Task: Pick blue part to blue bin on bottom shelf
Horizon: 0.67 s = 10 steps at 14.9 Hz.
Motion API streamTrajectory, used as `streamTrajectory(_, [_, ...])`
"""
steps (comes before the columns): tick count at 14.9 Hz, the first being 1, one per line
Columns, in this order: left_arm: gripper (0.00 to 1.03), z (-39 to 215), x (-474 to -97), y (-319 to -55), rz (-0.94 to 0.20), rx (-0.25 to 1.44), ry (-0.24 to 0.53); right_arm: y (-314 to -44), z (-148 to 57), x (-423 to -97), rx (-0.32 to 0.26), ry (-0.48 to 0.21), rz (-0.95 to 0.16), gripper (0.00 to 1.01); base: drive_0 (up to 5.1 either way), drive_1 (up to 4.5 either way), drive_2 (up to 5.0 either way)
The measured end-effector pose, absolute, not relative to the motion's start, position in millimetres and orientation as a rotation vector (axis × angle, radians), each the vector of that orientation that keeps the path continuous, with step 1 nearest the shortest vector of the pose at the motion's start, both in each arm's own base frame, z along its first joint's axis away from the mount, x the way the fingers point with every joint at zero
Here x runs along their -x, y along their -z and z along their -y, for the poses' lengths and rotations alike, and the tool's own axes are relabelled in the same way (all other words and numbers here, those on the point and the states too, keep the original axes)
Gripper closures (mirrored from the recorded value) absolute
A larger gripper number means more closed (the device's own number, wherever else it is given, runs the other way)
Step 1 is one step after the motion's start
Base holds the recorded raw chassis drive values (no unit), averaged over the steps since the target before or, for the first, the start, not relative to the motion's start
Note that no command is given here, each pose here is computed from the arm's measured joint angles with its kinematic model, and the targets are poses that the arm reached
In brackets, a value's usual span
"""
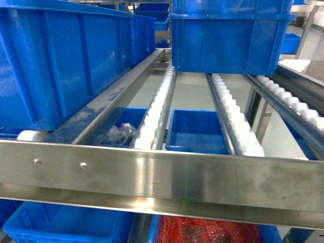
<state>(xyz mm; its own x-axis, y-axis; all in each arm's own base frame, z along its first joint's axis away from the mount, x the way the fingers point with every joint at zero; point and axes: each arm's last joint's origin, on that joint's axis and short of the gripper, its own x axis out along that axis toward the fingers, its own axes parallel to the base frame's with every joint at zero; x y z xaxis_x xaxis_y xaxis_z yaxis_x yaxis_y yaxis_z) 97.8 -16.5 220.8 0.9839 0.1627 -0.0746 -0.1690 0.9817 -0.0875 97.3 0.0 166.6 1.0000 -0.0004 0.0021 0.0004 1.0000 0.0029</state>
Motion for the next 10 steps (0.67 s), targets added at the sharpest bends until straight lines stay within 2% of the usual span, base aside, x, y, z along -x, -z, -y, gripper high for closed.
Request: streamTrajectory(10, [0.6,16.2,-97.6,-221.1,-0.063,0.095,-0.169,-166.6,-0.1,-97.3,-0.003,-0.003,0.001,0.03,0.0,4.03,-4.0])
